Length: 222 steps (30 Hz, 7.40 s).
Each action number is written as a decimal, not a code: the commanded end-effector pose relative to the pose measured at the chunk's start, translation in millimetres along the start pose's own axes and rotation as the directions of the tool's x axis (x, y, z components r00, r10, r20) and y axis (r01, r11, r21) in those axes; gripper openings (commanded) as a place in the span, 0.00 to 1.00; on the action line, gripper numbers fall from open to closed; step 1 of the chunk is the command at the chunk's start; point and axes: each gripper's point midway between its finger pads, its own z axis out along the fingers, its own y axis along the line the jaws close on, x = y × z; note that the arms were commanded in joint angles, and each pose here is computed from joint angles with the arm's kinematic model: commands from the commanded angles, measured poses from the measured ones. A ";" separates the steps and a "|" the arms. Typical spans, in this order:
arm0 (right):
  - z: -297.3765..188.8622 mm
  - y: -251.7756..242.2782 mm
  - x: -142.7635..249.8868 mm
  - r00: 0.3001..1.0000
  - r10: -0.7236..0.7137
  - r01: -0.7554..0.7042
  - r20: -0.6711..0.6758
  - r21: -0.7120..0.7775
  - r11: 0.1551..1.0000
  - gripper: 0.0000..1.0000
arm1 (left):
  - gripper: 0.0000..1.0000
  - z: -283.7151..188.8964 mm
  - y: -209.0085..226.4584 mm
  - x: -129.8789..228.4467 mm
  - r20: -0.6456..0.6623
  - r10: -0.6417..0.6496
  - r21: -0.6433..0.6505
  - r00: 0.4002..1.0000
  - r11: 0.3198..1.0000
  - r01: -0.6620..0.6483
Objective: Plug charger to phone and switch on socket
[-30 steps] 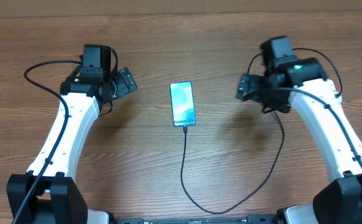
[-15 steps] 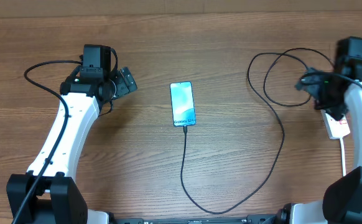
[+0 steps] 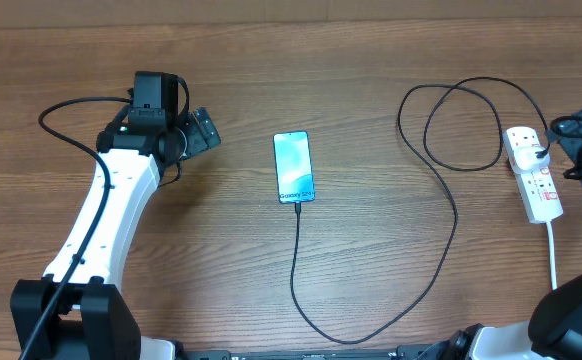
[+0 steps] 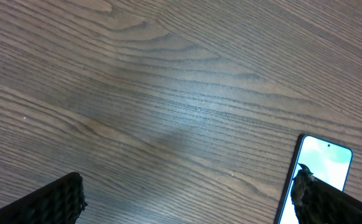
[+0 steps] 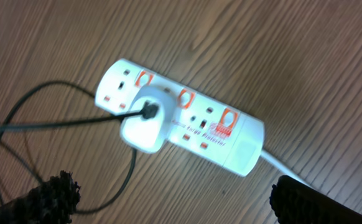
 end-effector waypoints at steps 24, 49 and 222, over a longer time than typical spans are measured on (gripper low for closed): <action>59.4 -27.5 -29.9 0.993 -0.119 0.115 0.020 0.140 0.984 1.00 | 0.99 -3.9 2.0 -4.9 0.021 0.017 -0.012 1.000 1.000 -0.017; 103.2 -58.8 -15.4 0.992 -0.116 0.122 -0.042 0.193 0.973 1.00 | 1.00 -3.9 2.0 -4.9 0.021 0.017 -0.012 1.000 1.000 -0.017; 142.0 -54.6 25.7 0.975 -0.052 0.081 -0.216 0.126 0.989 1.00 | 1.00 -3.9 2.0 -4.9 0.021 0.017 -0.012 1.000 1.000 -0.017</action>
